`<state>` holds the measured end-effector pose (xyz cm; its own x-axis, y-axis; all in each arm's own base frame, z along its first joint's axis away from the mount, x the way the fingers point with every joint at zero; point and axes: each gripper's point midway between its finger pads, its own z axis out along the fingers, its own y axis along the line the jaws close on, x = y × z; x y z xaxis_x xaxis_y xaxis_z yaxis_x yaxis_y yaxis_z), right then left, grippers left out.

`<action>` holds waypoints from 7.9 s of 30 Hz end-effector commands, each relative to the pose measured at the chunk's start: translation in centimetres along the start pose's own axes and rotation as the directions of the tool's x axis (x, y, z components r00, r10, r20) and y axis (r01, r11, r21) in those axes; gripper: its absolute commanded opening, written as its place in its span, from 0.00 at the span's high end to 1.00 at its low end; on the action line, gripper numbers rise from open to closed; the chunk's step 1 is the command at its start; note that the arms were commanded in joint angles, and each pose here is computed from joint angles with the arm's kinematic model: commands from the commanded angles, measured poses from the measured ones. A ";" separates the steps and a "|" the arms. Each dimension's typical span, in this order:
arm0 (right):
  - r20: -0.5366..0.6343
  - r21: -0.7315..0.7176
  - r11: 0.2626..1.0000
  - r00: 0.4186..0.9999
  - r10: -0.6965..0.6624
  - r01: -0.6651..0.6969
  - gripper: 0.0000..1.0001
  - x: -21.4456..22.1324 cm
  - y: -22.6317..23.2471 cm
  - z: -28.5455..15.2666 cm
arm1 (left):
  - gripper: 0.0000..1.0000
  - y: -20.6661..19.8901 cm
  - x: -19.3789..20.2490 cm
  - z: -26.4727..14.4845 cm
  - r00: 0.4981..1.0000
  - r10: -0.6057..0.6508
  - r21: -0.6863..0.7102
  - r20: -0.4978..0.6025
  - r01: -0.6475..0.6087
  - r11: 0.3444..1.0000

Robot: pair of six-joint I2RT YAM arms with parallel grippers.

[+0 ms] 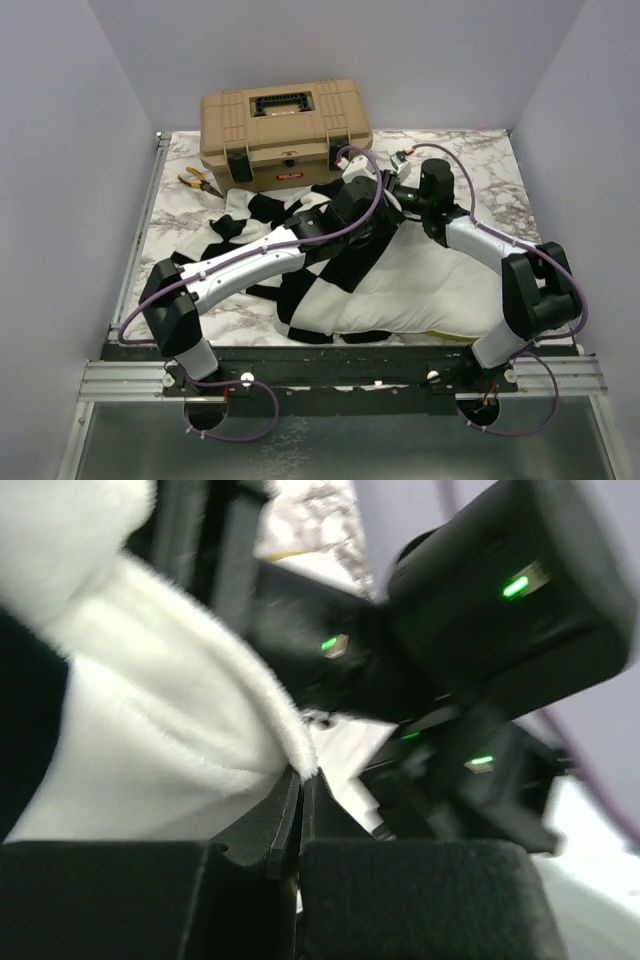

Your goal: Put the pillow into the pillowcase

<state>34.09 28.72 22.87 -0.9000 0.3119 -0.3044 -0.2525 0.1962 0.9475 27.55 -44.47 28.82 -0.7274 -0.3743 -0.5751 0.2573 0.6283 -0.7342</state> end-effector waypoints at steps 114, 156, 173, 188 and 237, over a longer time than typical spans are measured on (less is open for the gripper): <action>-0.267 0.233 0.775 0.805 -0.529 0.587 1.00 10.7 -2.9 0.8 | 1.00 10.2 6.9 -13.8 0.941 0.266 -0.126 -0.210 -0.295 0.947; -0.240 0.392 0.837 0.921 -0.307 0.381 0.23 7.1 -5.7 -3.6 | 0.03 11.3 0.3 -13.9 0.917 0.381 -0.420 -0.116 -0.392 0.818; -0.230 0.430 0.851 0.948 -0.220 0.302 0.12 2.5 -8.6 -1.6 | 0.16 26.4 -11.6 -4.3 0.905 0.360 -0.812 -0.227 -0.380 0.444; -0.204 0.392 0.867 0.948 -0.245 0.309 0.12 0.8 -7.5 -2.5 | 0.77 30.0 -9.7 -2.8 0.893 0.283 -0.774 -0.351 -0.447 0.449; -0.289 -0.143 0.970 0.929 -0.229 0.195 1.00 4.9 -1.8 -4.1 | 1.00 6.4 -10.1 1.6 0.962 0.272 -0.113 0.013 -0.269 0.957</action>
<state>32.02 25.16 14.05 -0.8861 0.0187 -0.4632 -0.4364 0.3035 0.8470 37.10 -35.41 25.03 -0.6556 -0.1277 -0.7442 0.3062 0.8560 -0.4165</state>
